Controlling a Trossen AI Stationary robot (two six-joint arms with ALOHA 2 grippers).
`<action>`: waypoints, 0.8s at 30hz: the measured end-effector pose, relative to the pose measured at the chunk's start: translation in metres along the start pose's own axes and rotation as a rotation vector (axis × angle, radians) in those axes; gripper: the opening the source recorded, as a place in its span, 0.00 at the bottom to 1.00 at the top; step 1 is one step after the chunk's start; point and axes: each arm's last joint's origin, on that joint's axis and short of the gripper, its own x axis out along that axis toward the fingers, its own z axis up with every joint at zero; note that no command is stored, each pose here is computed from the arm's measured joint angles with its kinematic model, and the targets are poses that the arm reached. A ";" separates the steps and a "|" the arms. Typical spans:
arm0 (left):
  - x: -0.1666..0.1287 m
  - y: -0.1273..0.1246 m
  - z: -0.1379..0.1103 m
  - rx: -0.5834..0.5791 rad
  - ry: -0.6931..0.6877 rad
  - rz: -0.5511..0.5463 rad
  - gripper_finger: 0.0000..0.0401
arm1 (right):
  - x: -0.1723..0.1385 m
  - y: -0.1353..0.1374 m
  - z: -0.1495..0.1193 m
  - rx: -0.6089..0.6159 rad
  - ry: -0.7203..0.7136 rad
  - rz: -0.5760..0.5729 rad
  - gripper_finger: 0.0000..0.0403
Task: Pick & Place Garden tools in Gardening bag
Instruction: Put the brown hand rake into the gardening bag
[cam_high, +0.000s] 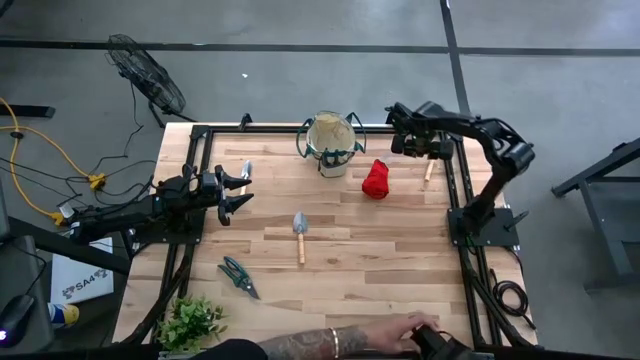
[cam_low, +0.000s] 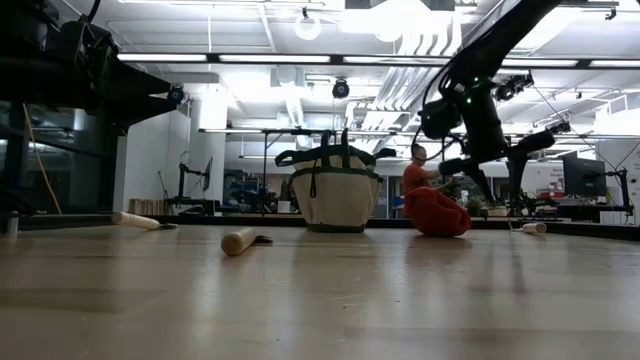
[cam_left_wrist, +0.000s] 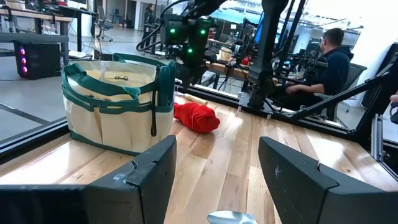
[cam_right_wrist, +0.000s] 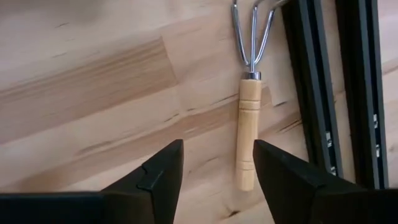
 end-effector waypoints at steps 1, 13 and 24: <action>0.000 0.000 0.000 0.000 0.000 0.000 0.56 | 0.002 0.000 0.001 0.002 0.007 -0.009 0.44; 0.000 0.000 0.000 0.000 0.000 0.000 0.56 | 0.011 -0.008 0.007 0.031 0.074 -0.092 0.44; 0.000 0.000 0.000 0.000 0.000 0.000 0.56 | 0.033 -0.007 0.017 0.054 0.160 -0.123 0.53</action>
